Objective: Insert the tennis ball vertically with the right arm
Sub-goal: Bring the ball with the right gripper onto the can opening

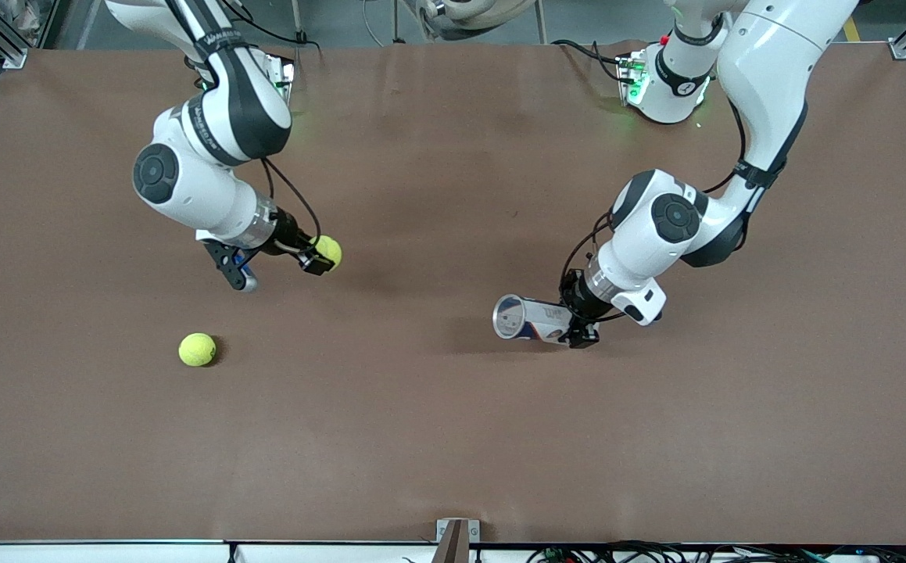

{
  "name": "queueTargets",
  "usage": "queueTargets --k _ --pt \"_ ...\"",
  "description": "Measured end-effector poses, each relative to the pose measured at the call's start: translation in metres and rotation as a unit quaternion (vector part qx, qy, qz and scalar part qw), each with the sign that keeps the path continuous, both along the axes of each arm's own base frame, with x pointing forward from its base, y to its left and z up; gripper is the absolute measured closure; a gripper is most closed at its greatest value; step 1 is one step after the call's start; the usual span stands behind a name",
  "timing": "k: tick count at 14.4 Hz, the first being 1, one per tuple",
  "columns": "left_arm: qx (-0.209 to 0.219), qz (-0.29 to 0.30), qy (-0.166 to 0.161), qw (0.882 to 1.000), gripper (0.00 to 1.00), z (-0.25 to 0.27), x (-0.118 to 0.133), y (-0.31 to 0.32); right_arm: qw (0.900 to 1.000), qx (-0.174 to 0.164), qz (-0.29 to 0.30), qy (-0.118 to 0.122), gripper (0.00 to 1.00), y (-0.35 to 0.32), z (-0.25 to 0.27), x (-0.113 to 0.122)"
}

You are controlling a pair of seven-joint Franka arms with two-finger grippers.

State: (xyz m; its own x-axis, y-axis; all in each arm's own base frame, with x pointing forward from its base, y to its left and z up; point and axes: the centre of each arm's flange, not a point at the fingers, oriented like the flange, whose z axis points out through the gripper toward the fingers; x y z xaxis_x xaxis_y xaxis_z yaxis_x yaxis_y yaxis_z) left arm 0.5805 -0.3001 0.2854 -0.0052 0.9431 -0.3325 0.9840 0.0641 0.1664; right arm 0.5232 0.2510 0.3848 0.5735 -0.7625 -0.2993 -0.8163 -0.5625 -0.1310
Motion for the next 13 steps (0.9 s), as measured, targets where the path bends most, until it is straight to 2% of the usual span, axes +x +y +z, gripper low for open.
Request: queueTargets --k 3,7,10,13 --pt "-0.057 -0.010 -0.021 0.998 0.39 0.010 -0.002 -0.015 0.996 0.028 -0.081 0.005 0.36 0.031 0.038 0.006" --pt "-0.120 0.010 -0.043 0.992 0.39 0.015 -0.010 -0.035 0.989 0.054 -0.135 0.020 0.36 0.063 0.064 0.003" --pt "-0.148 0.040 -0.064 0.986 0.39 0.003 -0.019 -0.045 0.986 0.062 -0.155 0.026 0.36 0.085 0.075 0.005" --pt "-0.159 0.056 -0.065 0.984 0.39 -0.011 -0.024 -0.049 0.980 0.073 -0.183 0.028 0.36 0.105 0.086 0.016"
